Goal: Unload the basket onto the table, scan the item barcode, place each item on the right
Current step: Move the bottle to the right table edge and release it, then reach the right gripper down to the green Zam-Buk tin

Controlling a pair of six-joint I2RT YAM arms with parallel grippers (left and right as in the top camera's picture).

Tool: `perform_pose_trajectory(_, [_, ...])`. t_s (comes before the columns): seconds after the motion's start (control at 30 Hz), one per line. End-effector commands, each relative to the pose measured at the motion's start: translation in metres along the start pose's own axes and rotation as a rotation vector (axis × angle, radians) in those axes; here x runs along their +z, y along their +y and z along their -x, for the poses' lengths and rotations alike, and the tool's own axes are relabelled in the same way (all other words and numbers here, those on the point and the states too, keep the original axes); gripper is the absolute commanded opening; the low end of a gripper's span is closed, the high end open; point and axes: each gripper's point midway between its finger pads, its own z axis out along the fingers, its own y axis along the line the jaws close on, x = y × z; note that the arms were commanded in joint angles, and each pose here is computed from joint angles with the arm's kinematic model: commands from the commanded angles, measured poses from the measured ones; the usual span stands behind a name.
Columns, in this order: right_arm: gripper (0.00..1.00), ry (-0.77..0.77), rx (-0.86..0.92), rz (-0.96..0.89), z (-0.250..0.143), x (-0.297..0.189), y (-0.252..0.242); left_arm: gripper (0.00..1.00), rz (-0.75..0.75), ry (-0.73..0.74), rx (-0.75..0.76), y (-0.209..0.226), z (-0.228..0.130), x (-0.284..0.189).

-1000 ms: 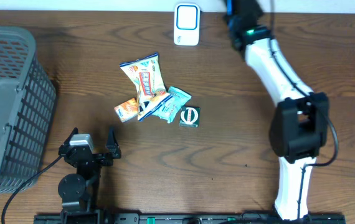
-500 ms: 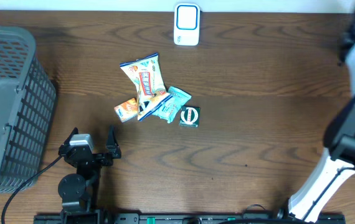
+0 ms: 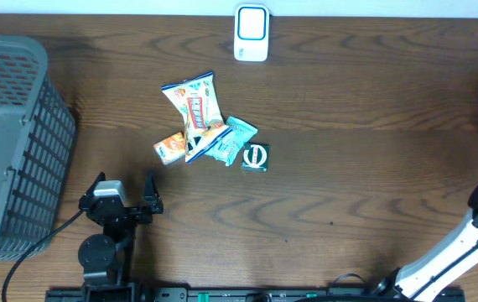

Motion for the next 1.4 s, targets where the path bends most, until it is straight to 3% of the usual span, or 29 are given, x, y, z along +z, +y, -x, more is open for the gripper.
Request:
perform_pose_trajectory(0.0, [0.06,0.021,0.092,0.110,-0.017,0.010,0.012,0.98,-0.001,0.039,0.011,0.001,-0.016,0.002])
perform_pose_trajectory(0.13, [0.14,0.013,0.151,0.186,-0.014,0.007,0.026,0.98,-0.001,0.039,0.011,0.001,-0.016,0.002])
perform_pose_trajectory(0.23, [0.34,0.002,0.142,0.224,-0.009,0.002,0.039,0.98,-0.001,0.038,0.011,0.001,-0.016,0.002])
perform_pose_trajectory(0.27, [0.51,-0.005,0.127,0.233,-0.007,-0.002,0.047,0.98,-0.001,0.039,0.011,0.001,-0.016,0.002])
perform_pose_trajectory(0.33, [0.73,-0.012,0.109,0.241,-0.004,-0.006,0.056,0.98,-0.001,0.039,0.011,0.001,-0.016,0.002])
perform_pose_trajectory(0.37, [0.99,-0.022,0.089,0.249,-0.001,-0.012,0.066,0.98,-0.001,0.039,0.011,0.001,-0.016,0.002])
perform_pose_trajectory(0.63, [0.99,-0.105,-0.013,0.304,0.018,-0.057,0.119,0.98,-0.001,0.039,0.011,0.001,-0.016,0.002])
perform_pose_trajectory(0.7, [0.95,-0.136,-0.037,0.323,0.023,-0.073,0.132,0.98,-0.001,0.039,0.011,0.001,-0.016,0.002])
perform_pose_trajectory(0.73, [0.86,-0.155,-0.050,0.331,0.026,-0.083,0.139,0.98,-0.001,0.039,0.011,0.001,-0.016,0.002])
perform_pose_trajectory(0.77, [0.68,-0.169,-0.060,0.337,0.029,-0.091,0.144,0.98,-0.001,0.039,0.011,0.001,-0.016,0.002])
perform_pose_trajectory(0.83, [0.21,-0.201,-0.082,0.352,0.033,-0.109,0.154,0.98,-0.001,0.039,0.011,0.001,-0.016,0.002])
perform_pose_trajectory(0.87, [0.06,-0.212,-0.090,0.357,0.034,-0.116,0.159,0.98,-0.001,0.039,0.011,0.001,-0.016,0.002])
perform_pose_trajectory(0.9, [0.01,-0.226,-0.095,0.366,0.036,-0.125,0.164,0.98,-0.001,0.039,0.011,0.001,-0.016,0.002])
perform_pose_trajectory(1.13, [0.01,-0.256,-0.161,0.597,0.020,-0.208,0.220,0.98,-0.001,0.039,0.011,0.001,-0.016,0.002])
perform_pose_trajectory(1.37, [0.01,-0.058,-0.320,1.078,-0.061,-0.305,0.303,0.98,-0.001,0.039,0.011,0.001,-0.016,0.002])
